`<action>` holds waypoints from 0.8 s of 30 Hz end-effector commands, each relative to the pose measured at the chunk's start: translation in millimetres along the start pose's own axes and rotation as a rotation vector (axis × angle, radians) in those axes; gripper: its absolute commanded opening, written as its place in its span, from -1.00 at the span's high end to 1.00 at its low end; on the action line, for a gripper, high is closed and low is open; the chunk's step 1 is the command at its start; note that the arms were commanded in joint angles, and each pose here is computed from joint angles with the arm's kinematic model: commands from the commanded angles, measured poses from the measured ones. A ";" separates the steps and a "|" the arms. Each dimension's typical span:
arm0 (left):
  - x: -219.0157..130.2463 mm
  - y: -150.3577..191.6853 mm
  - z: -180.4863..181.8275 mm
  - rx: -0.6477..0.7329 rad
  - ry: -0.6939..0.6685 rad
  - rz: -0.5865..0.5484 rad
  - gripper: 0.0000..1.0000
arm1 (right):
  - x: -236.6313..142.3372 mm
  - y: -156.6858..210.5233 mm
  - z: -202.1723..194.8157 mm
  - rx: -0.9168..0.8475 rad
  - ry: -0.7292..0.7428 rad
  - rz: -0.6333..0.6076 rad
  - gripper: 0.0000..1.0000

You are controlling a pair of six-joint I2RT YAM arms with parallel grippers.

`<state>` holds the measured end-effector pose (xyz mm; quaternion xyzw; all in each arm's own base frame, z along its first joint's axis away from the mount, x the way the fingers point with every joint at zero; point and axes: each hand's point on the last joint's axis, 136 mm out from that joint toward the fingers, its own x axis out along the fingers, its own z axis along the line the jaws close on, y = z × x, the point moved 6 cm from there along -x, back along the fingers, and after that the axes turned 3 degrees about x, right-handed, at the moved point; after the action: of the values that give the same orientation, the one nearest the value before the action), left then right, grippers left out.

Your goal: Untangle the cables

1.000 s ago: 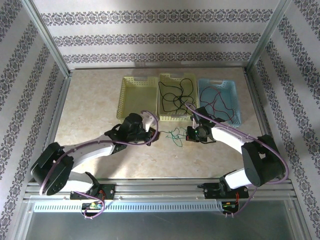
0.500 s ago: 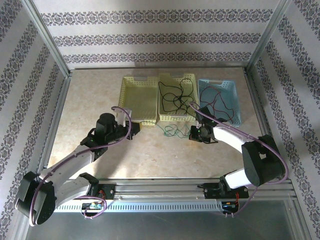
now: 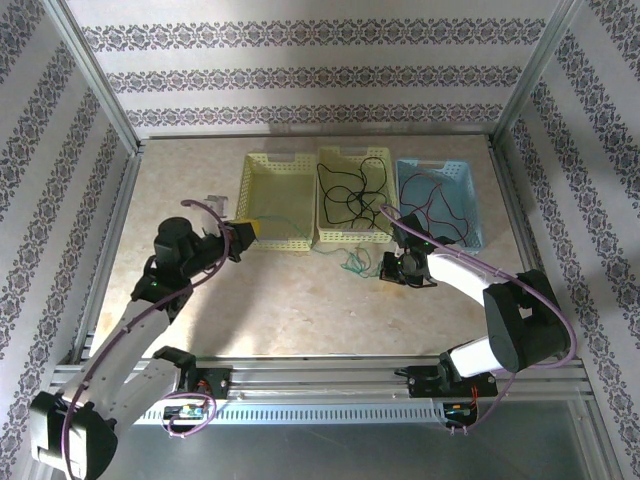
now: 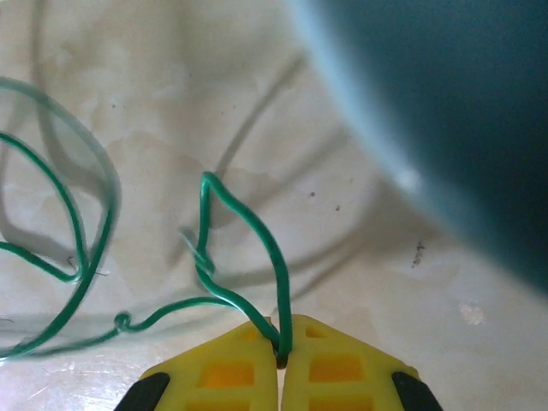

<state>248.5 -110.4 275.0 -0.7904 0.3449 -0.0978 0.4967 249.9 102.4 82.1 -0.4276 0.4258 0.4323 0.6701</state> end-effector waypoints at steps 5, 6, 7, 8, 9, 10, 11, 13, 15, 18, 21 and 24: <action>-29.4 -63.9 -10.6 0.032 0.014 -0.218 1.00 | 2.4 12.8 -24.1 0.047 0.110 0.047 1.00; -31.1 -68.7 -11.0 0.037 0.011 -0.233 1.00 | 2.2 12.7 -24.0 0.047 0.109 0.046 1.00; -32.9 -73.1 -11.6 0.043 0.010 -0.249 1.00 | 2.3 12.9 -24.1 0.047 0.108 0.046 1.00; -34.6 -76.8 -12.0 0.046 0.010 -0.263 1.00 | 2.4 13.0 -24.1 0.046 0.107 0.045 1.00; -37.1 -82.0 -12.3 0.046 0.009 -0.284 1.00 | 2.3 12.9 -24.3 0.046 0.106 0.044 1.00; -39.9 -87.4 -12.7 0.044 0.015 -0.305 1.00 | 2.4 13.0 -24.5 0.048 0.107 0.044 1.00; -42.3 -91.9 -13.3 0.040 0.022 -0.324 1.00 | 2.3 13.0 -24.4 0.048 0.106 0.044 1.00; -49.1 -102.6 -15.0 0.036 0.037 -0.357 1.00 | 2.3 13.3 -24.7 0.049 0.107 0.044 1.00; -53.6 -110.2 -19.3 0.050 0.049 -0.373 1.00 | 2.1 13.6 -24.8 0.051 0.105 0.042 1.00; -55.9 -117.4 -28.8 0.078 0.088 -0.364 1.00 | 1.9 14.3 -24.9 0.049 0.102 0.042 1.00; -56.0 -121.9 -36.3 0.076 0.144 -0.362 1.00 | 1.9 13.9 -24.7 0.048 0.102 0.042 1.00; -55.9 -128.5 -37.9 0.052 0.171 -0.398 1.00 | 1.6 13.4 -24.3 0.045 0.098 0.037 1.00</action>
<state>251.4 -66.0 388.4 -0.8250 0.2298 -0.2168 0.4686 249.1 96.1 81.1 -0.4308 0.4320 0.4206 0.6715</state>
